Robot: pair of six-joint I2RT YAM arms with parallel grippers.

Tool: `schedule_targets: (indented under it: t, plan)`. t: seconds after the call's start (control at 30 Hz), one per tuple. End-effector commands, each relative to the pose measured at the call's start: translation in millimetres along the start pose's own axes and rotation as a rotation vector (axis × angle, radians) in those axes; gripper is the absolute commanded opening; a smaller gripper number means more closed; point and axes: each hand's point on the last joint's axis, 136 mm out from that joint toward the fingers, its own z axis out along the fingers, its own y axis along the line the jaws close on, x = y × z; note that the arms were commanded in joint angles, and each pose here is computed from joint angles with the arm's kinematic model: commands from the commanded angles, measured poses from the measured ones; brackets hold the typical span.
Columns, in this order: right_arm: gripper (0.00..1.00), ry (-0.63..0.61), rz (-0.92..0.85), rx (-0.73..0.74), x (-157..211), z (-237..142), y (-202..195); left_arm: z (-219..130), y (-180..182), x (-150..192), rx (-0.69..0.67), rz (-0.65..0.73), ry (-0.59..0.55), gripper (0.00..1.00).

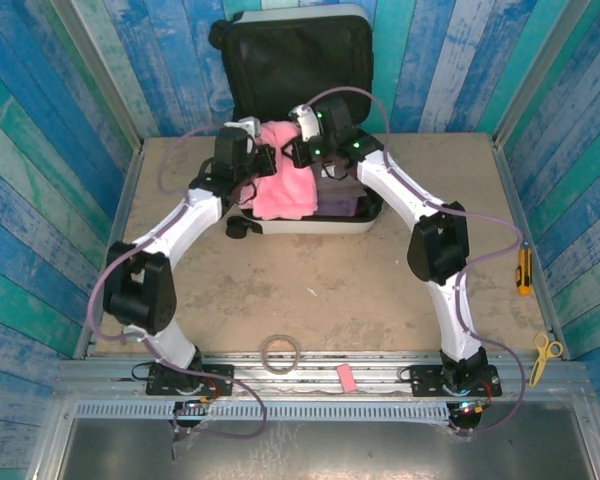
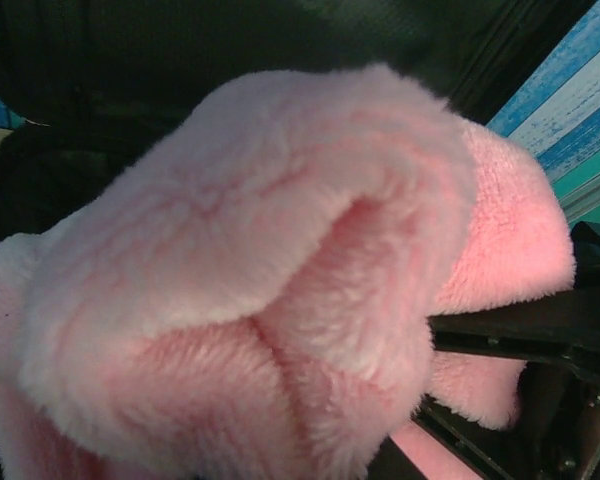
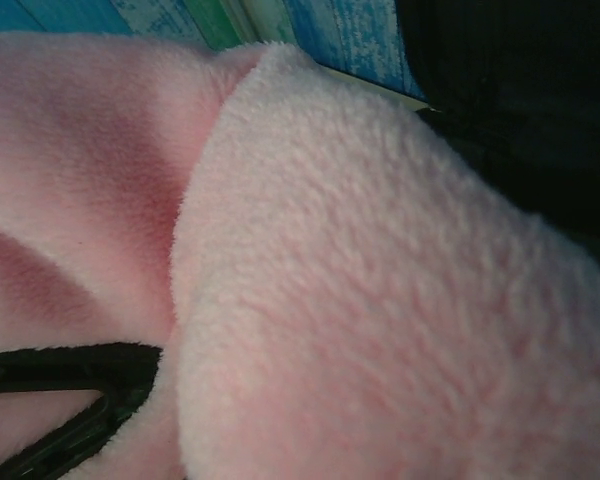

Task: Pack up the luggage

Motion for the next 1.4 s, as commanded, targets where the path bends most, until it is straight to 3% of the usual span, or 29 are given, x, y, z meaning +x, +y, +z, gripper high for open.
schedule_targets:
  t: [0.0, 0.33, 0.37, 0.43, 0.47, 0.53, 0.6, 0.67, 0.9, 1.17, 1.37]
  plan:
    - [0.0, -0.078, -0.024, -0.044, -31, -6, 0, 29, -10, 3, 0.074, 0.013, 0.026, 0.06]
    - [0.0, -0.131, -0.003, 0.089, -40, 10, -56, 90, 23, 22, 0.069, -0.045, 0.11, 0.1]
    - [0.03, -0.129, 0.004, 0.09, -38, 14, -60, 96, 28, 26, 0.062, -0.048, 0.124, 0.11]
    - [0.26, -0.116, 0.026, 0.094, -30, 24, -70, 107, 37, 35, 0.042, -0.058, 0.153, 0.14]
    - [0.39, -0.109, 0.033, 0.098, -26, 28, -74, 112, 42, 39, 0.034, -0.063, 0.165, 0.2]
    - [0.6, -0.086, 0.047, 0.108, -14, 36, -83, 118, 52, 46, 0.004, -0.069, 0.181, 0.5]
    - [0.7, -0.07, 0.048, 0.128, -6, 38, -89, 120, 61, 45, -0.024, -0.065, 0.176, 0.72]
    - [0.74, -0.069, 0.044, 0.156, -7, 33, -93, 117, 66, 39, -0.06, -0.052, 0.159, 0.81]
    - [0.75, -0.131, -0.011, 0.248, -36, 3, -90, 92, 45, -19, -0.056, 0.027, 0.042, 0.82]
    - [0.76, -0.171, -0.029, 0.315, -62, -31, -81, 48, 53, -77, -0.262, 0.108, -0.042, 0.81]
    - [0.73, -0.204, -0.056, 0.288, -74, -33, -60, 28, 29, -92, -0.171, 0.085, -0.079, 0.72]
